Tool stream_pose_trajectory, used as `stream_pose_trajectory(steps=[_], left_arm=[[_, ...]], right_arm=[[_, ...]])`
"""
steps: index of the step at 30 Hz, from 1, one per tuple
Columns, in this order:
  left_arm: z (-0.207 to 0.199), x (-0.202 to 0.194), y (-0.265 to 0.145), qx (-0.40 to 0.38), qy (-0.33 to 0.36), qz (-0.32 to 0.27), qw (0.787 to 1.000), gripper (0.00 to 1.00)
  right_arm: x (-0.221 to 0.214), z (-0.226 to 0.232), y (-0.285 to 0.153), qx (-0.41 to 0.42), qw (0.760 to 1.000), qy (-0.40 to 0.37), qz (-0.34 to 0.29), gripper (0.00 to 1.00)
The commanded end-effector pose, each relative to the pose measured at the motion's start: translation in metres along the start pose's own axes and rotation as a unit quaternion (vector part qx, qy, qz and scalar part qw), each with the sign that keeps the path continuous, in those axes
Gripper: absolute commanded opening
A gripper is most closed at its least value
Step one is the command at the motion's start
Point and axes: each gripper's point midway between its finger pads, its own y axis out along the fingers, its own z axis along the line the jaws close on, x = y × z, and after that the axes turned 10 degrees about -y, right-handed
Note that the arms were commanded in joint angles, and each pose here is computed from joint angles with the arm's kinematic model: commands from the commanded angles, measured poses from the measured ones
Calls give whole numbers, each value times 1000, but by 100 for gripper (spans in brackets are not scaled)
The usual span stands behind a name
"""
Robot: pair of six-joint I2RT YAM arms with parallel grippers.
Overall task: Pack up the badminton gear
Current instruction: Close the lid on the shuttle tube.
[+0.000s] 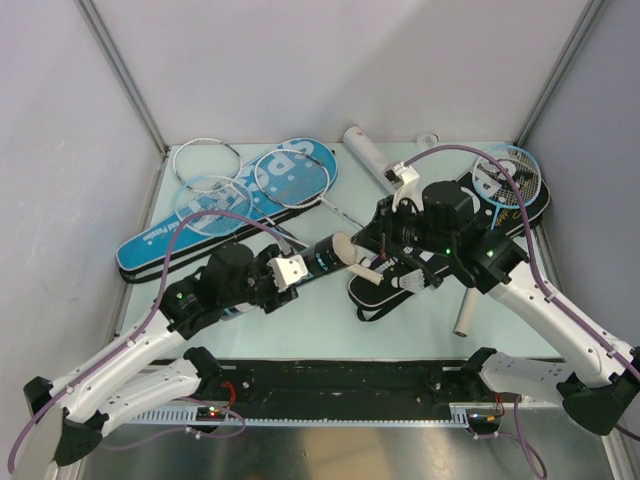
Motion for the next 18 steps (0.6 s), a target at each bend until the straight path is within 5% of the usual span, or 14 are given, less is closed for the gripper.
stream_pose_trajectory(steps=[1, 12, 18], left_arm=[[13, 56, -12, 25, 8, -85, 996, 44], [11, 55, -11, 18, 11, -83, 996, 44], [10, 55, -11, 17, 13, -85, 996, 44]], right_arm=[[-13, 1, -8, -6, 1000, -9, 19, 0], [-15, 4, -7, 7, 1000, -14, 25, 1], [-11, 7, -4, 15, 1000, -7, 17, 27]])
